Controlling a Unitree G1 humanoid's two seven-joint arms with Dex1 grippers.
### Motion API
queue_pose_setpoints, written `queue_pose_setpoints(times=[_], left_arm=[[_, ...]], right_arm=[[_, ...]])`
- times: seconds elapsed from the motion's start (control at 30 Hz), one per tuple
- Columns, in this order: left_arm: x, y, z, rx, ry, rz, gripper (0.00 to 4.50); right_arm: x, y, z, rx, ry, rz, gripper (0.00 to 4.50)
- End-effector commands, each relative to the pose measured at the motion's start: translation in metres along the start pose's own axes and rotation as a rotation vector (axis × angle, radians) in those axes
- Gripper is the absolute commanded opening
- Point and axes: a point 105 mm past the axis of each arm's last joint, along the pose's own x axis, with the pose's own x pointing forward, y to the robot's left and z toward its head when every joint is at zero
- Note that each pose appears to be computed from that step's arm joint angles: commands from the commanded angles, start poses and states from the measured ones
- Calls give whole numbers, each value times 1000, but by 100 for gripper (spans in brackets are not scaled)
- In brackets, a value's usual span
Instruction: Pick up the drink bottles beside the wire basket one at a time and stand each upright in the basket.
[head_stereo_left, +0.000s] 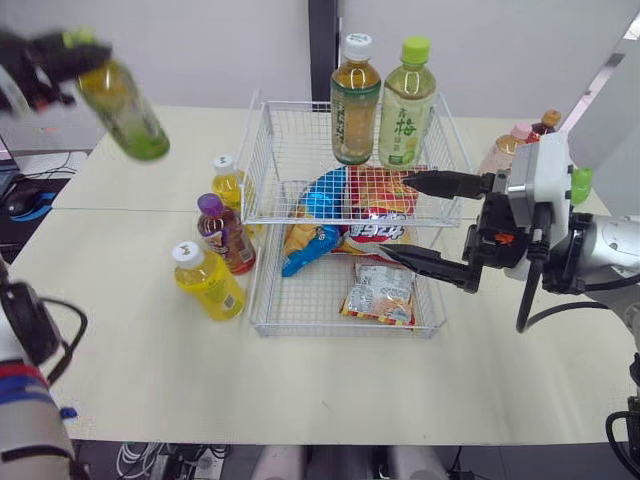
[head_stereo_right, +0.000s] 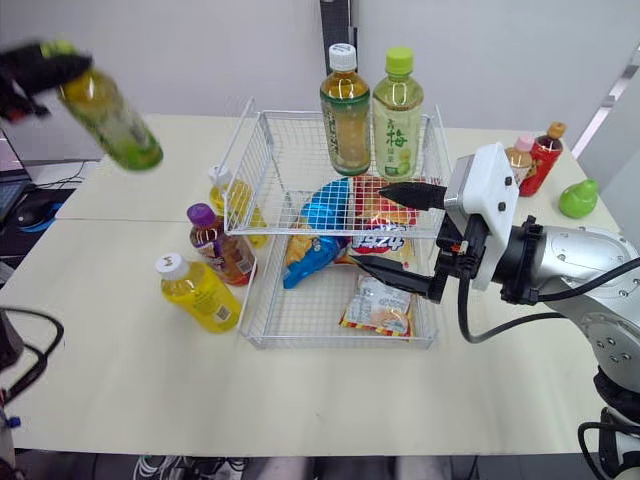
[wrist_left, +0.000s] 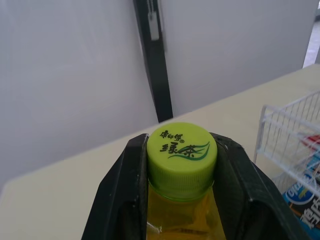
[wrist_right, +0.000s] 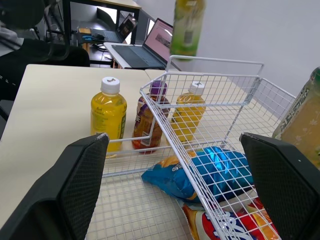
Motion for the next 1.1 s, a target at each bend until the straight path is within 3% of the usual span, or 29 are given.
queue_pose_setpoints(times=[0.03, 0.17, 0.27, 0.43, 0.83, 1.1], left_arm=[[21, -17, 53, -5, -91, -59, 134], [43, -44, 85, -36, -130, -161, 134], [57, -63, 91, -39, -121, -230, 134], [78, -87, 72, -48, -66, -328, 134], [106, -106, 19, -107, 6, -359, 134], [114, -116, 7, -130, 18, -381, 134]], right_arm=[[-2, -4, 7, -42, -13, -12, 450], [-1, -4, 6, -44, -12, -15, 450], [1, -5, 6, -43, -15, -20, 450], [2, -9, 8, -43, -26, -52, 450], [5, -26, 15, -29, -74, -131, 450], [2, -24, 16, -35, -69, -123, 450]])
